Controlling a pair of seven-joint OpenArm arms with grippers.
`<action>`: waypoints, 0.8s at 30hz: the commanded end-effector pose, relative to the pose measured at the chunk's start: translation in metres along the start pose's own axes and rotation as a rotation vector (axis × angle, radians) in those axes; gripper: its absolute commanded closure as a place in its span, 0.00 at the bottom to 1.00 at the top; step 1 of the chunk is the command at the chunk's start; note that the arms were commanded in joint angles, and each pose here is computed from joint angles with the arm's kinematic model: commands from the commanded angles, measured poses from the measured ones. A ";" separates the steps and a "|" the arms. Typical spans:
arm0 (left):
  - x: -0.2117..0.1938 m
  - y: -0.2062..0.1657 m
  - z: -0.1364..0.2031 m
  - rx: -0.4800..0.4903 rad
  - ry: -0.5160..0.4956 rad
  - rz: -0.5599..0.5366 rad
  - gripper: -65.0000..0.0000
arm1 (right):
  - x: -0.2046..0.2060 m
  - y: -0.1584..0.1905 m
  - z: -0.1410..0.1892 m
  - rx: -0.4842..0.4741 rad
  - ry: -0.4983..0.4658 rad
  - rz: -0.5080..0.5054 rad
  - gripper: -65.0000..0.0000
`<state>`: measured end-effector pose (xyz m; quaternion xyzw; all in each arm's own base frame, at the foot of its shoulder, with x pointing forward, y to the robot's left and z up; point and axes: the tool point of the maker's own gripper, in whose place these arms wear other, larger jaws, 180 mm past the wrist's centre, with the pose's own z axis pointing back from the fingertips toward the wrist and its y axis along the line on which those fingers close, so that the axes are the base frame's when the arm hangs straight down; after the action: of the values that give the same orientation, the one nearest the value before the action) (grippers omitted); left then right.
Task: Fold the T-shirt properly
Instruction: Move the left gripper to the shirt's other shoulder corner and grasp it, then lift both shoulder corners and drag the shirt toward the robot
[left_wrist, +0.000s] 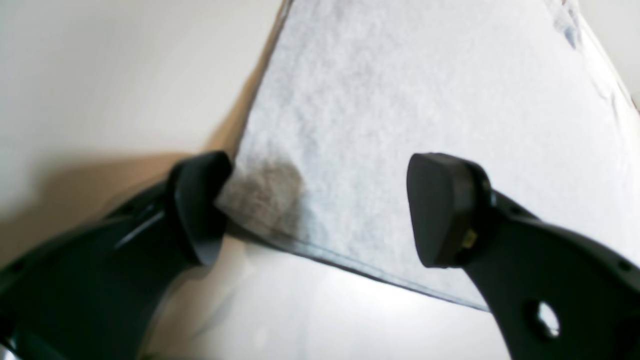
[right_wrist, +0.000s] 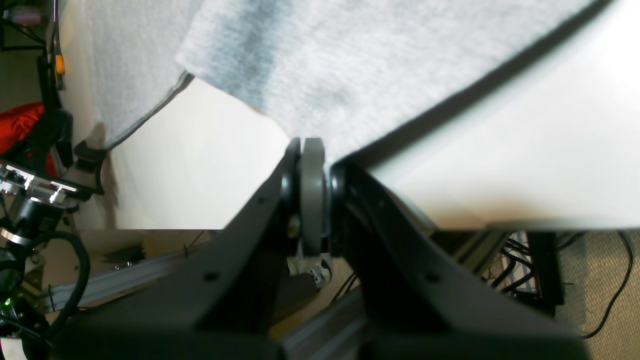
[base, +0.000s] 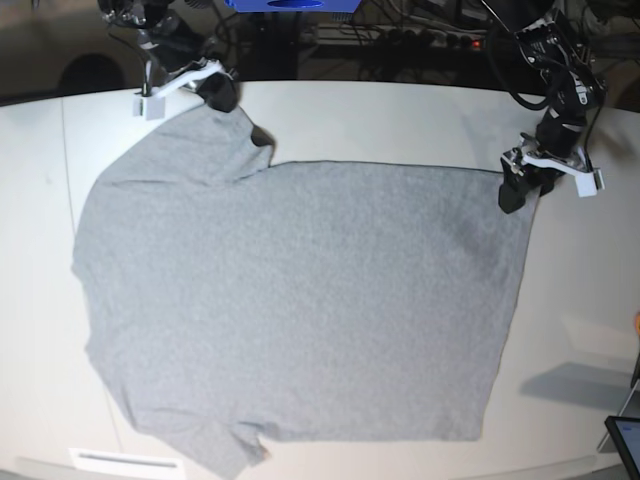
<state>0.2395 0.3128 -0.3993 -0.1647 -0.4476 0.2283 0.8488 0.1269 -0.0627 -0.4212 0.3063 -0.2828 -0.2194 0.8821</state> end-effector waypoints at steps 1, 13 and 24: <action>-0.026 0.009 0.002 0.045 0.119 -0.008 0.18 | -0.009 -0.011 0.003 -0.051 0.035 0.009 1.00; -0.039 -0.011 -0.010 -0.007 0.167 -0.040 0.91 | -0.009 -0.011 0.003 -0.050 0.035 0.007 1.00; -0.030 -0.003 -0.004 0.012 0.159 -0.063 1.00 | -0.007 -0.009 0.003 -0.045 0.030 0.010 1.00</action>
<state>0.2381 0.2878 -0.4129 -0.1839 -0.4092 0.1951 0.8722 0.1272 -0.0626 -0.4206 0.3067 -0.2834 -0.2193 0.8818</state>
